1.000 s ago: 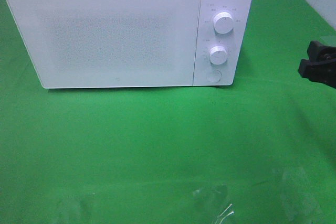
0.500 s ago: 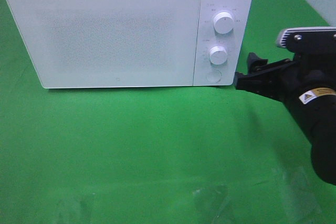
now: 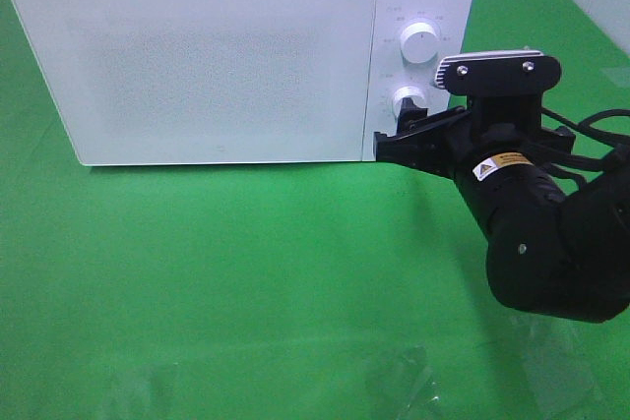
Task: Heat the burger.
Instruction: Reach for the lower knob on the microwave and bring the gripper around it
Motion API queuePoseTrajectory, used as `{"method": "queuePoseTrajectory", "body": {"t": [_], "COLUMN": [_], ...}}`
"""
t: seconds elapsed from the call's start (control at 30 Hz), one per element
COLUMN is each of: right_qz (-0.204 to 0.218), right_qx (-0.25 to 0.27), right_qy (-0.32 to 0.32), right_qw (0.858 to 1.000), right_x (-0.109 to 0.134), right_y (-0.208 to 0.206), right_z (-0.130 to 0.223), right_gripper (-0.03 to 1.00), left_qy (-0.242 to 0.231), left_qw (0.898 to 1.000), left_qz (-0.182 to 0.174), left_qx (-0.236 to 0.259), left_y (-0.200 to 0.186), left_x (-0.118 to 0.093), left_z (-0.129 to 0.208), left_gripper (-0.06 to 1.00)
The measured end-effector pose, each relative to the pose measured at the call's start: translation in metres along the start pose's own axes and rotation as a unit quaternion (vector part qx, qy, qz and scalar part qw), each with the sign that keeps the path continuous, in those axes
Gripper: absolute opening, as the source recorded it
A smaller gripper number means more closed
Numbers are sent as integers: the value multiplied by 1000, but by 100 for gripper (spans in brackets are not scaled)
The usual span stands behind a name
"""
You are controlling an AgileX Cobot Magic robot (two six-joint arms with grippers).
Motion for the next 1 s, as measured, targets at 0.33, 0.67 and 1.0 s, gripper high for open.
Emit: {"method": "queuePoseTrajectory", "body": {"t": [0.33, 0.67, 1.0], "right_qz": [-1, 0, 1], "right_qx": [-4, -12, -17], "right_qy": [2, -1, 8], "right_qw": [1000, 1000, 1000], "right_x": [16, 19, 23], "right_y": [20, 45, 62], "right_z": [7, 13, 20], "right_gripper": [75, 75, 75], "left_qy": [0, 0, 0], "left_qw": [1000, 1000, 1000], "left_qz": [0, 0, 0], "left_qx": [0, 0, 0], "left_y": [0, 0, 0], "left_x": [0, 0, 0], "left_z": [0, 0, 0], "left_gripper": [99, 99, 99]}}
Point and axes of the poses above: a point on each arm's last joint axis where the gripper is mounted, y pointing out along that axis toward the gripper, x along the wrist's bending axis when the last joint is at zero, z = x × y, the point moved 2 cm from there along y, pointing out along that axis toward the gripper, and after that the axes turned 2 degrees about -y, right-handed, at the moved point
